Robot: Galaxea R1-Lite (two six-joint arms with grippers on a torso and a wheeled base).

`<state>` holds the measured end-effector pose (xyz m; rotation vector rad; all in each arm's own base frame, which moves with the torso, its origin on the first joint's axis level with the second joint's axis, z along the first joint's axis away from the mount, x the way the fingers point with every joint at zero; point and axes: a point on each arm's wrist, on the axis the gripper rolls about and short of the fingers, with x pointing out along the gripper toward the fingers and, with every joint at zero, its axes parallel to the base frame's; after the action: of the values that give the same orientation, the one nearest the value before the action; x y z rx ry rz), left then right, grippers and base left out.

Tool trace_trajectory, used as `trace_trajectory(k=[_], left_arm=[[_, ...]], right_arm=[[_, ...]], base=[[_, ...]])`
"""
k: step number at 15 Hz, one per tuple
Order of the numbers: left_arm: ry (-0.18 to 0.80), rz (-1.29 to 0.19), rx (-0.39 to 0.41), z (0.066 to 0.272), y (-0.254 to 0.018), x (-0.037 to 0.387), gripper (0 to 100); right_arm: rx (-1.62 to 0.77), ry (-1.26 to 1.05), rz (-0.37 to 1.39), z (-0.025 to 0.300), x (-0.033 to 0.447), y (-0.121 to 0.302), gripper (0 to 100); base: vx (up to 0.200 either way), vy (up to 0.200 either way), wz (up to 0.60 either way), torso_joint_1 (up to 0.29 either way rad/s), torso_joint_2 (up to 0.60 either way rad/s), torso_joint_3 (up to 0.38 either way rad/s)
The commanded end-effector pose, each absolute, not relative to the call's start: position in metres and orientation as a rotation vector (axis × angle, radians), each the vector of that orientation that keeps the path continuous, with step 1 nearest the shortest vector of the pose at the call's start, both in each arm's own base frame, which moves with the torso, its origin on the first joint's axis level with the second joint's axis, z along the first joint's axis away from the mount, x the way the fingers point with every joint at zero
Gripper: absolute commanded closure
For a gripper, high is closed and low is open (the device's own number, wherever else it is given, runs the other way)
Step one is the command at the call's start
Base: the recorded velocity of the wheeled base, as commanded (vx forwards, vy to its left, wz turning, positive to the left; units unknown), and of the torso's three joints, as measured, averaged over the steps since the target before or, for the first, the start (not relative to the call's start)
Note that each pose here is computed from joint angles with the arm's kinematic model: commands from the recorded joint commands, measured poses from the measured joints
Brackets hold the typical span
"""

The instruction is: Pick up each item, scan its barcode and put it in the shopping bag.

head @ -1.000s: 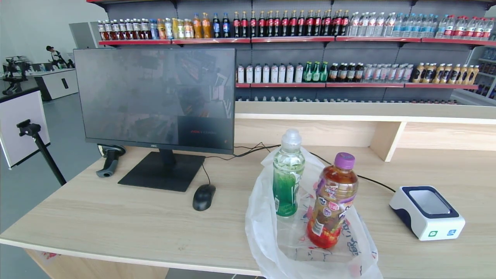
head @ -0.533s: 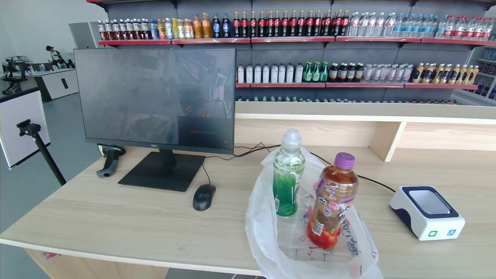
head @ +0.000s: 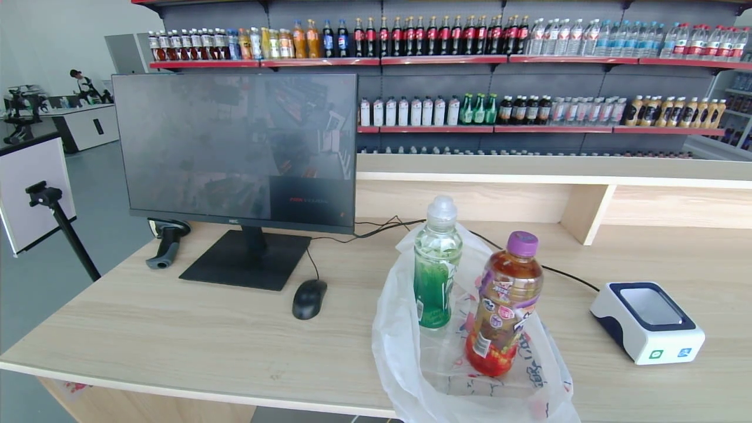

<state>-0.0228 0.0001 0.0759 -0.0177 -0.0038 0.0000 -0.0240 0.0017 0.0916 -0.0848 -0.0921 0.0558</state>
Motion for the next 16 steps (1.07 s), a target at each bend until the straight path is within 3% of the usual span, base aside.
trace_trajectory(k=[1,3,7,16], left_arm=[[-0.005,0.0,-0.018,0.076,0.0001,-0.0228,0],[-0.005,0.0,-0.017,0.076,0.0001,-0.0228,0],[-0.005,0.001,-0.018,0.076,0.0001,-0.0228,0],[-0.006,0.003,-0.023,0.0761,0.0001,-0.0228,0]], right_arm=[[-0.079,-0.017,0.041,0.0771,-0.0228,0.0012,0],[0.025,0.015,0.011,0.0762,-0.0214,0.0007,0],[-0.005,0.0,0.012,0.0755,-0.0228,0.0006,0],[-0.003,0.0,0.012,0.0755,-0.0228,0.0006,0]], base=[[0.0,0.0,0.0,0.0,0.0,0.0],[0.0,0.0,0.0,0.0,0.0,0.0],[0.0,0.0,0.0,0.0,0.0,0.0],[-0.2,0.0,0.0,0.0,0.01,-0.001]])
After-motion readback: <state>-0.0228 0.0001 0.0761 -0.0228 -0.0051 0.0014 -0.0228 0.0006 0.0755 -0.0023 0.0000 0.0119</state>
